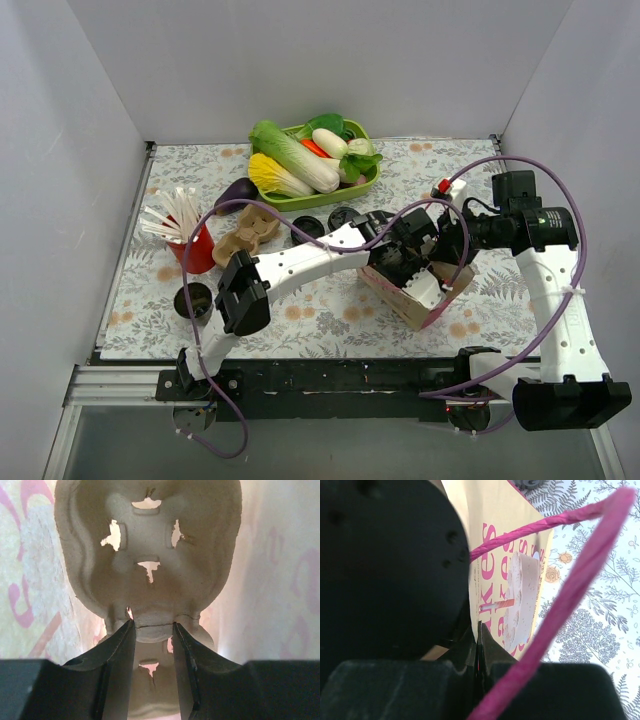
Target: Pack the takeout coffee
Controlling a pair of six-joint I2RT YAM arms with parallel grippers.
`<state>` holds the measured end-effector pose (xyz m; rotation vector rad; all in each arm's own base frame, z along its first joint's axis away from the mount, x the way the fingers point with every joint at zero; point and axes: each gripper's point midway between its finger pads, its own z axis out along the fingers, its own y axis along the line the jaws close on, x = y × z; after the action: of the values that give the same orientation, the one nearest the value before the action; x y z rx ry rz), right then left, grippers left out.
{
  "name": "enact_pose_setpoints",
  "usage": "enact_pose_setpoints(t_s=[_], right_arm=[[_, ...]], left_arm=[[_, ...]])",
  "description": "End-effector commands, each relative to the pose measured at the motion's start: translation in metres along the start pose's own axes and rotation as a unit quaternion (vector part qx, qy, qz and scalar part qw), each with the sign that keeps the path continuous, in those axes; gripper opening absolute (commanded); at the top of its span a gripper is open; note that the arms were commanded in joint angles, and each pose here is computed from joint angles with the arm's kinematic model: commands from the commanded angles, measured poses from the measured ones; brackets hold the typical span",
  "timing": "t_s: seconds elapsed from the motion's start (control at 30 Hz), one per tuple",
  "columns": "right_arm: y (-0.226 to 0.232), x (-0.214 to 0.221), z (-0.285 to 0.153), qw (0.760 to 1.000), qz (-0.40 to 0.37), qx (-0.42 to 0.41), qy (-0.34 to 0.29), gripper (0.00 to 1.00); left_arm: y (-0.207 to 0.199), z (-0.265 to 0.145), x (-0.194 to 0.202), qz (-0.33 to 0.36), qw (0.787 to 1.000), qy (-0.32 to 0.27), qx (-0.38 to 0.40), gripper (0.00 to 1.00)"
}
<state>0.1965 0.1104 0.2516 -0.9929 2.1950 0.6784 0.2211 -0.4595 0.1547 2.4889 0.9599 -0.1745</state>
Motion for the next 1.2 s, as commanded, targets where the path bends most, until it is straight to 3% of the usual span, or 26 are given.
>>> enact_pose_setpoints(t_s=[0.0, 0.43, 0.5, 0.6, 0.7, 0.9, 1.17], right_arm=[[0.011, 0.005, 0.002, 1.0, 0.01, -0.027, 0.006, 0.01], [0.012, 0.008, 0.014, 0.998, 0.024, -0.055, 0.011, 0.01], [0.011, 0.009, 0.016, 0.998, 0.027, -0.056, 0.015, 0.01], [0.009, 0.011, 0.017, 0.998, 0.027, -0.054, 0.019, 0.01], [0.006, 0.014, 0.018, 0.998, 0.03, -0.051, 0.027, 0.01], [-0.003, 0.01, 0.021, 0.998, 0.026, -0.042, 0.032, 0.01], [-0.022, 0.001, 0.024, 0.998, 0.013, -0.031, 0.047, 0.01]], left_arm=[[0.013, 0.001, 0.021, -0.011, 0.998, 0.047, -0.03, 0.0], [-0.004, 0.043, 0.036, -0.043, 0.996, 0.073, -0.001, 0.04], [-0.005, 0.048, 0.035, -0.043, 0.997, 0.072, 0.001, 0.14], [0.0, 0.05, 0.031, -0.05, 0.997, 0.064, -0.009, 0.46], [0.015, 0.04, 0.023, -0.067, 0.996, 0.05, -0.036, 0.6], [0.037, 0.004, 0.002, -0.12, 0.989, 0.008, -0.087, 0.74], [0.058, -0.058, -0.05, -0.212, 0.959, -0.139, -0.126, 0.83]])
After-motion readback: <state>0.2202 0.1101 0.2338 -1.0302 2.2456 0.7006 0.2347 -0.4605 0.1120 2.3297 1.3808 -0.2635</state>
